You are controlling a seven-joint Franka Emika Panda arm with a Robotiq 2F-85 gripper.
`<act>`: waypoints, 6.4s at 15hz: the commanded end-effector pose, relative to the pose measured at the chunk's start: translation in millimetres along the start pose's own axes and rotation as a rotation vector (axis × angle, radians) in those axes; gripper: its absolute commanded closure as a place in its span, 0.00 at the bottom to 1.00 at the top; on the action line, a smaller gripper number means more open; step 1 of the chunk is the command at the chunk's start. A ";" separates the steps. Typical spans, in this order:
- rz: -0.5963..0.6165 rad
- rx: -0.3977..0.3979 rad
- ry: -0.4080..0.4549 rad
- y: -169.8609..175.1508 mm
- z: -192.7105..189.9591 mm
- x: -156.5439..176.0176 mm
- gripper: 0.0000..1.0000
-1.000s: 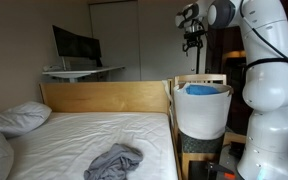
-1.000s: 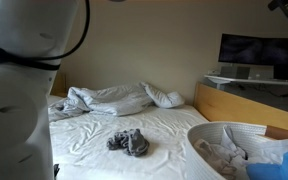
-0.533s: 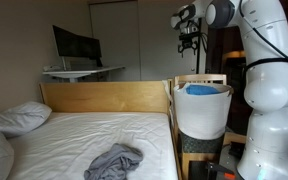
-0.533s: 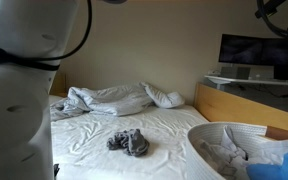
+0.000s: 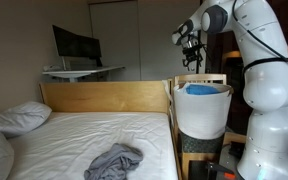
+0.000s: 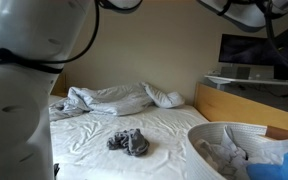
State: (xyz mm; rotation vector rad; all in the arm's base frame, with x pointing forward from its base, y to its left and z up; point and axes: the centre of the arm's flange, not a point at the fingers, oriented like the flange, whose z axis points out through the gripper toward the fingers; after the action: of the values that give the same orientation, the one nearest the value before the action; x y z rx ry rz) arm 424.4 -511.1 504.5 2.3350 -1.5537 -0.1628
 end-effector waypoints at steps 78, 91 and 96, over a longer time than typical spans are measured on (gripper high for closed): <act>-0.092 -0.160 -0.031 24.9 231.3 -46.0 0.79; -0.448 -0.088 -0.295 76.0 92.3 -33.5 0.90; -0.485 0.068 -0.226 85.3 -14.6 -49.0 0.91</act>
State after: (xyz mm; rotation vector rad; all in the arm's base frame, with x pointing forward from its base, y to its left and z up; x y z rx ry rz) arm 330.3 -505.0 497.2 2.6840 -1.0709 -0.6061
